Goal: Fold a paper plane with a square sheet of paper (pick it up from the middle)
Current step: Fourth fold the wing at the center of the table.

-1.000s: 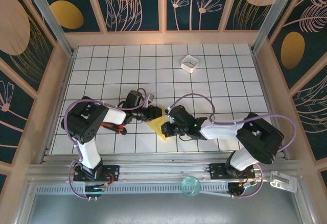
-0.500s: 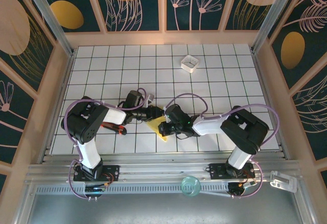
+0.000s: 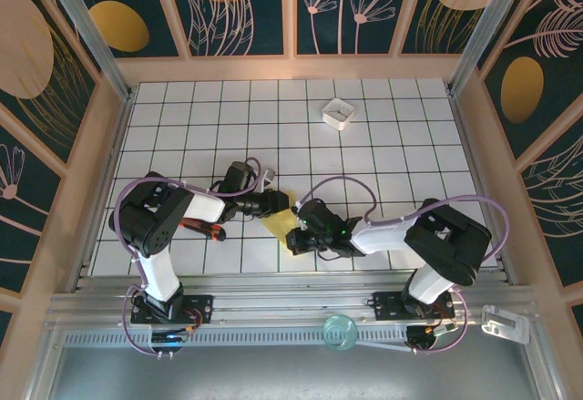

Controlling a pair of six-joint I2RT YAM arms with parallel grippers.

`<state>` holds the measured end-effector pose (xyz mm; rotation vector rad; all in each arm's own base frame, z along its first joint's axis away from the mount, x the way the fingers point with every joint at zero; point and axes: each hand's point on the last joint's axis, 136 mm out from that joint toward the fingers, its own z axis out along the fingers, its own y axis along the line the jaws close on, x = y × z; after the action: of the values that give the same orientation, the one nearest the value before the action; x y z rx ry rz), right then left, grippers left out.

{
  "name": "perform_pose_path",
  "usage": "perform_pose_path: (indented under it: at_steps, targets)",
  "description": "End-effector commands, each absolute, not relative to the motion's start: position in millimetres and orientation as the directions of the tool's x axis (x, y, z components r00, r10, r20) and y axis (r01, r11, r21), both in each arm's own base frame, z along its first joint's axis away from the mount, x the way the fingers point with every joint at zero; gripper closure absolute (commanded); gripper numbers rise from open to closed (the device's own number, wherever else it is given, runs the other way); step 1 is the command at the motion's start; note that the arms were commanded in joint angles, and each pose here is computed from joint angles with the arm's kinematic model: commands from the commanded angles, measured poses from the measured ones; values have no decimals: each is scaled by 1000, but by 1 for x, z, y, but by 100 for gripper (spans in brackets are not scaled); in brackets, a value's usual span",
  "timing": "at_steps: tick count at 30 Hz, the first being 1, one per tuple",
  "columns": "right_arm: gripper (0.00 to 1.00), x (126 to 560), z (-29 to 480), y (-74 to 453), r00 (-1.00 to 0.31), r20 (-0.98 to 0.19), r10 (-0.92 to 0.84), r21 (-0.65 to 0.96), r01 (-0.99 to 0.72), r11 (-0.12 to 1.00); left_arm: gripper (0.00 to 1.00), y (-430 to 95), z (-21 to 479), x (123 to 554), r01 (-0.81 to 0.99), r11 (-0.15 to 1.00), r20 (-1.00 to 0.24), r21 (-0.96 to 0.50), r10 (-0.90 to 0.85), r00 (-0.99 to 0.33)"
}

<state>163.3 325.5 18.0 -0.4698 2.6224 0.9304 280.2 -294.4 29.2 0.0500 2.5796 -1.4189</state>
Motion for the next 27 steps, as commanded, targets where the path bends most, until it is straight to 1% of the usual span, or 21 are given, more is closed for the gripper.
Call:
perform_pose_path:
  at_steps: [1,7,12,20,27]
  targets:
    - [100,133,-6,297,-928,-279,-245,502,-358,787,66,-271,-10,268,29,654,-110,-756,-83,-990]
    - [100,150,23,314,-903,-364,-227,532,-402,745,66,-269,-11,268,27,658,-110,-752,-85,-990]
    - [100,170,47,323,-895,-412,-171,579,-402,709,66,-270,-12,267,27,658,-109,-752,-83,-991]
    - [99,171,38,330,-904,-390,-176,596,-393,700,66,-270,-11,267,27,656,-109,-754,-84,-990]
    - [99,162,12,317,-923,-339,-185,577,-359,733,66,-270,-10,267,29,656,-111,-754,-83,-990]
